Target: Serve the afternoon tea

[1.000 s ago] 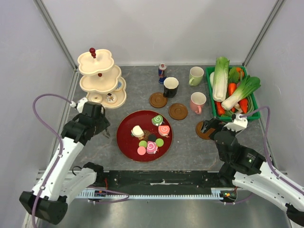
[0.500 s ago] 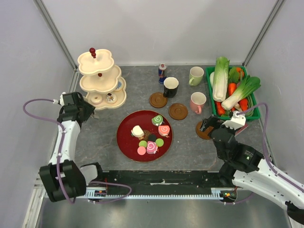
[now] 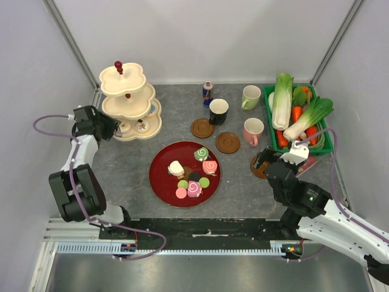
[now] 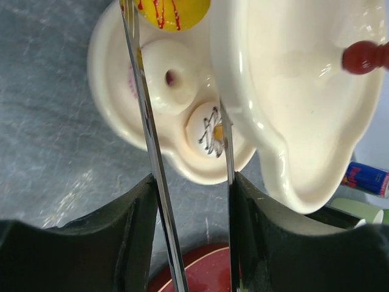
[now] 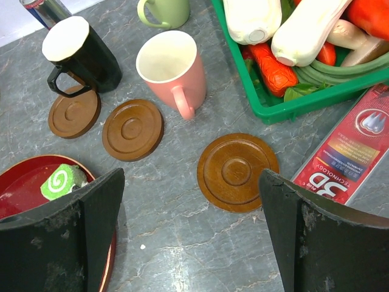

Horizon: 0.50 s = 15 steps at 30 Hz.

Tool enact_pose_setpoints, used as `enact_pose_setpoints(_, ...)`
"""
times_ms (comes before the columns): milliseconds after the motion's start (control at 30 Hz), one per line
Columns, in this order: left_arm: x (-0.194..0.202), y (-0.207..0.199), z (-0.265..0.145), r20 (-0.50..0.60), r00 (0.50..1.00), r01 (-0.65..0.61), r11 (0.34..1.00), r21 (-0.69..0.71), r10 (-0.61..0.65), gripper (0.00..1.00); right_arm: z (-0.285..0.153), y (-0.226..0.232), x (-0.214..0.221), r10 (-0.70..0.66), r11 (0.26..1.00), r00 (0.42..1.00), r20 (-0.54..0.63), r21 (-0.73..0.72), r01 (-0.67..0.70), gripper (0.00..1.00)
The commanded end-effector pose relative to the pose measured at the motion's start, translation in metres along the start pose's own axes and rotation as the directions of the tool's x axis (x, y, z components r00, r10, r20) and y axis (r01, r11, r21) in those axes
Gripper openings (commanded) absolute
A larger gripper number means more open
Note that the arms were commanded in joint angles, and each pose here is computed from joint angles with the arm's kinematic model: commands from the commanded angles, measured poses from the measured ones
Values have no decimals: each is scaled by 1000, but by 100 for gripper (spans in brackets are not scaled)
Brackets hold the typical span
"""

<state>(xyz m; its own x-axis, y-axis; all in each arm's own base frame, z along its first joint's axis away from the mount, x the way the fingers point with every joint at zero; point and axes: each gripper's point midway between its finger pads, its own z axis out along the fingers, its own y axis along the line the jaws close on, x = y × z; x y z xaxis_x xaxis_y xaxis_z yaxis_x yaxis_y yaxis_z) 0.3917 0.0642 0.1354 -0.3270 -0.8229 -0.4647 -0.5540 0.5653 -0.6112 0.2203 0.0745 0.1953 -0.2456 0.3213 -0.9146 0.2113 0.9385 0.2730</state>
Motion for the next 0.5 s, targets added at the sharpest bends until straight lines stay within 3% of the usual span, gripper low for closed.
enact_pose_setpoints(0,-31,-44,4,46,997,-61,989,136,55,55,-1,3,-18,43,999,998,47,11,-44,98)
enact_pose_setpoints(467,-16,-46,35,-59,997,-27,980,199,39,56,1,0,-17,45,999,997,57,29,-46,98)
